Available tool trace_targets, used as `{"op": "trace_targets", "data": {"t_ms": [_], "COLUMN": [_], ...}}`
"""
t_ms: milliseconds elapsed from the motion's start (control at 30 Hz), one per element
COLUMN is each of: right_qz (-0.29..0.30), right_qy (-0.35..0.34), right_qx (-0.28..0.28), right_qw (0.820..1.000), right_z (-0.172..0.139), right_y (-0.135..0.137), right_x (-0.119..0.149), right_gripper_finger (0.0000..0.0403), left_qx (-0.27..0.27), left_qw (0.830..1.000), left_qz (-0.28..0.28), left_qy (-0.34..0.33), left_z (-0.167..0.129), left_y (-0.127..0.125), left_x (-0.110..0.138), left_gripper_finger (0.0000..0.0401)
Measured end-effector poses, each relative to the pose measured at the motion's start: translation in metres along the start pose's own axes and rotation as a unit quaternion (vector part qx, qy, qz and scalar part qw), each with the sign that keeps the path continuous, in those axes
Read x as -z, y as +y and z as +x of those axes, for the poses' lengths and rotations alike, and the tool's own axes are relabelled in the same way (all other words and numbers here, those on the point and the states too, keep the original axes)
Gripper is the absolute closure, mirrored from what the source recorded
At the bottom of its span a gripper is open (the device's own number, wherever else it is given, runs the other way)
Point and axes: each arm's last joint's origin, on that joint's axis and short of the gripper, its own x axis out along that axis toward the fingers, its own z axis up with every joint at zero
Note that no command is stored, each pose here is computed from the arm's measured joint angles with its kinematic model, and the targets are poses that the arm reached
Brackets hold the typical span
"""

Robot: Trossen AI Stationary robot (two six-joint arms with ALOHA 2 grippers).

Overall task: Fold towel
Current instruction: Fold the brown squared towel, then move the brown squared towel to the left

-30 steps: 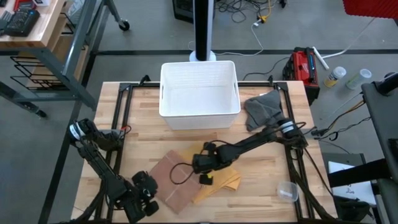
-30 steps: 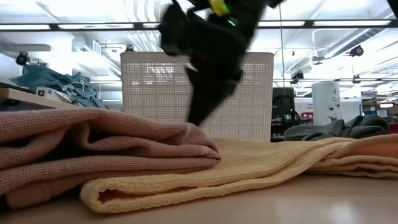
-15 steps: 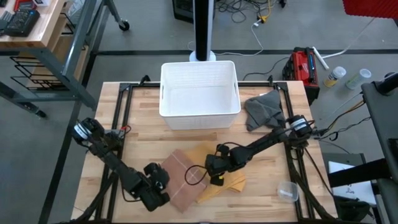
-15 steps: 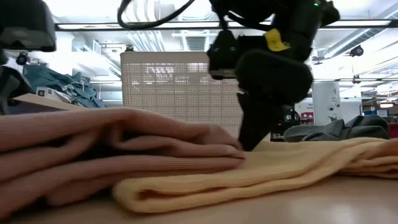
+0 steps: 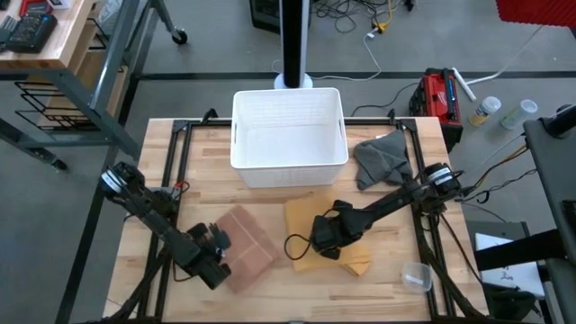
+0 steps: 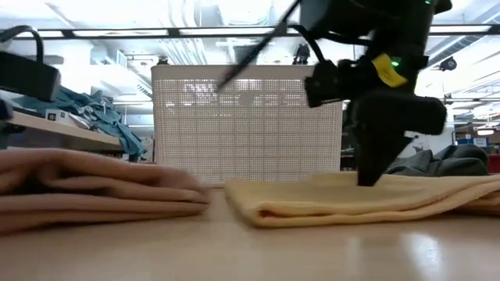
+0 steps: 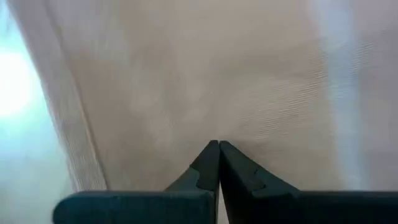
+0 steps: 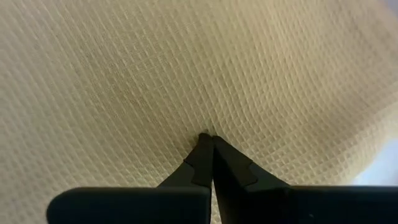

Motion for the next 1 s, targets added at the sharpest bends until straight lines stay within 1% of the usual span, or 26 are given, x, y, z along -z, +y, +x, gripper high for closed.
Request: {"op": "trace_targets", "data": {"t_ms": [67,100,167,267,367,467,600,767,833,900,1000], "right_qz": [0.012,0.016,0.022,0.027,0.027,0.023,0.022,0.016,0.015,0.011,0.011], "right_qy": [-0.020,-0.031,-0.052,-0.079,-0.100,-0.119,-0.138,-0.146,-0.145,-0.146,-0.146], "right_qx": [0.004,0.002,0.001,-0.005,-0.017,-0.028,-0.034,-0.038,-0.037,-0.038,-0.039], "right_qw": [1.000,0.999,0.998,0.996,0.995,0.992,0.990,0.988,0.989,0.989,0.988], "right_z": [-0.003,-0.005,-0.011,-0.022,-0.033,-0.043,-0.053,-0.058,-0.058,-0.059,-0.059], "right_y": [0.000,0.000,0.000,0.000,-0.002,-0.002,-0.004,-0.004,-0.004,-0.003,-0.003], "right_x": [-0.002,-0.003,-0.005,-0.006,-0.007,-0.008,-0.008,-0.007,-0.007,-0.006,-0.006], "right_gripper_finger": [0.0403,0.0403,0.0403,0.0403,0.0403,0.0403,0.0403,0.0403,0.0403,0.0403,0.0403], "left_qx": [0.026,0.036,0.072,0.136,0.174,0.196,0.193,0.140,0.135,0.142,0.100], "left_qw": [0.999,0.998,0.993,0.982,0.971,0.962,0.964,0.981,0.982,0.983,0.986], "left_qz": [0.021,0.023,0.014,-0.002,-0.010,0.000,0.012,-0.021,-0.047,-0.050,-0.054], "left_qy": [-0.033,-0.051,-0.087,-0.132,-0.165,-0.191,-0.185,-0.130,-0.120,-0.105,-0.124], "left_z": [-0.013,-0.018,-0.029,-0.045,-0.048,-0.040,-0.015,0.025,0.029,0.026,0.021], "left_y": [0.002,0.003,0.004,0.000,-0.007,-0.018,-0.028,-0.033,-0.032,-0.030,-0.017], "left_x": [-0.003,-0.004,-0.007,-0.011,-0.014,-0.018,-0.020,-0.020,-0.025,-0.030,-0.034], "left_gripper_finger": [0.0401,0.0401,0.0401,0.0401,0.0401,0.0401,0.0401,0.0401,0.0401,0.0401,0.0401]}}
